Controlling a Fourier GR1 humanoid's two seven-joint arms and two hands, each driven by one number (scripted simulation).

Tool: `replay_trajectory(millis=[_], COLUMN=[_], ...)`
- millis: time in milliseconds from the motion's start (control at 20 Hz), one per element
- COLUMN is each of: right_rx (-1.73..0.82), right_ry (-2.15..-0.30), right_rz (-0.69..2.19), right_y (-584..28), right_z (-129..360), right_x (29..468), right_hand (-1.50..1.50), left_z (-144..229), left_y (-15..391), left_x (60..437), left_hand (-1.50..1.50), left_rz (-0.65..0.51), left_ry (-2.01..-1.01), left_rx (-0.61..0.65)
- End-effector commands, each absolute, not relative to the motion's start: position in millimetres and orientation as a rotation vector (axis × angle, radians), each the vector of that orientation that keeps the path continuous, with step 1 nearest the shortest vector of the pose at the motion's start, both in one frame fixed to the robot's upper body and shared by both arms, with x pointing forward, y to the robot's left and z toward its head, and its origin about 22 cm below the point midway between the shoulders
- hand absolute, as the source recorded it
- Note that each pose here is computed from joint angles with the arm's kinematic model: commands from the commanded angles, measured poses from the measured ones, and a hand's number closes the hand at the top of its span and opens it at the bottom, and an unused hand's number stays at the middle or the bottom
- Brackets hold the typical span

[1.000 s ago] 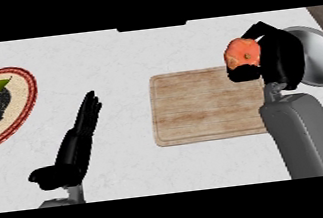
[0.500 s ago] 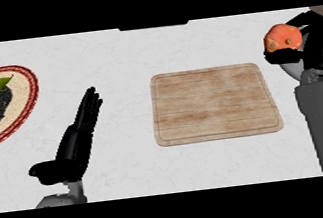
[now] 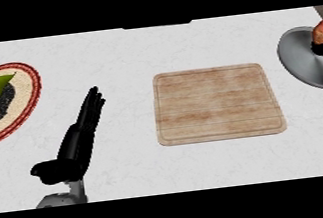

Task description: Pick the squash from the cutting board and place it in the pan

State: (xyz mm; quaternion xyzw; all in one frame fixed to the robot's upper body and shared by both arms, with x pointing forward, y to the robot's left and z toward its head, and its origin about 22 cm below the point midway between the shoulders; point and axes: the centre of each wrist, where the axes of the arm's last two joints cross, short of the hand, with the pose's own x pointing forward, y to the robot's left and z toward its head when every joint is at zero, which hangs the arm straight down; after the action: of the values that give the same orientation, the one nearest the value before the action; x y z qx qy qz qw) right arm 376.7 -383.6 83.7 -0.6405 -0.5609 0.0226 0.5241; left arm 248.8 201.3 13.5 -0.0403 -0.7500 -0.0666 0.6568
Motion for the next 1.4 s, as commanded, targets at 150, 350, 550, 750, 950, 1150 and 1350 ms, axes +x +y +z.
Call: replay_trajectory(millis=[150, 350, 550, 750, 950, 1150, 1350], right_rx=[-1.569, -1.587, -1.323, -1.087, -1.059, -1.096, -1.069], right_ry=[-1.348, -1.358, -1.061, -1.084, -1.148, -1.332, -1.442], right_rz=[-0.038, -0.061, 0.120, 0.163, 0.140, -0.034, -0.164], right_y=[-438.8, -458.1, -464.0, -457.5, -461.5, -453.2, -466.8], right_z=[70.9, 87.8, 54.9, 63.4, 75.4, 74.4, 73.6], right_x=[368.2, 368.6, 354.2, 365.0, 368.2, 373.1, 362.8], right_hand=[1.50, 1.50, -1.50, -1.50, -1.50, -1.50, -1.50], left_z=[12.4, 4.4, 15.6, 11.1, 16.5, 17.9, 9.3], left_y=[198.0, 201.3, 188.1, 181.6, 180.1, 190.1, 195.5], left_x=[246.2, 237.9, 255.7, 252.3, 254.1, 252.4, 248.2], left_hand=[0.00, 0.00, 0.00, 0.00, 0.00, 0.00, 0.00], left_rz=[-0.168, -0.160, -0.186, -0.179, -0.188, -0.198, -0.173], left_ry=[-1.708, -1.707, -1.739, -1.725, -1.724, -1.729, -1.712], left_rx=[-0.101, -0.103, -0.127, -0.134, -0.138, -0.137, -0.109])
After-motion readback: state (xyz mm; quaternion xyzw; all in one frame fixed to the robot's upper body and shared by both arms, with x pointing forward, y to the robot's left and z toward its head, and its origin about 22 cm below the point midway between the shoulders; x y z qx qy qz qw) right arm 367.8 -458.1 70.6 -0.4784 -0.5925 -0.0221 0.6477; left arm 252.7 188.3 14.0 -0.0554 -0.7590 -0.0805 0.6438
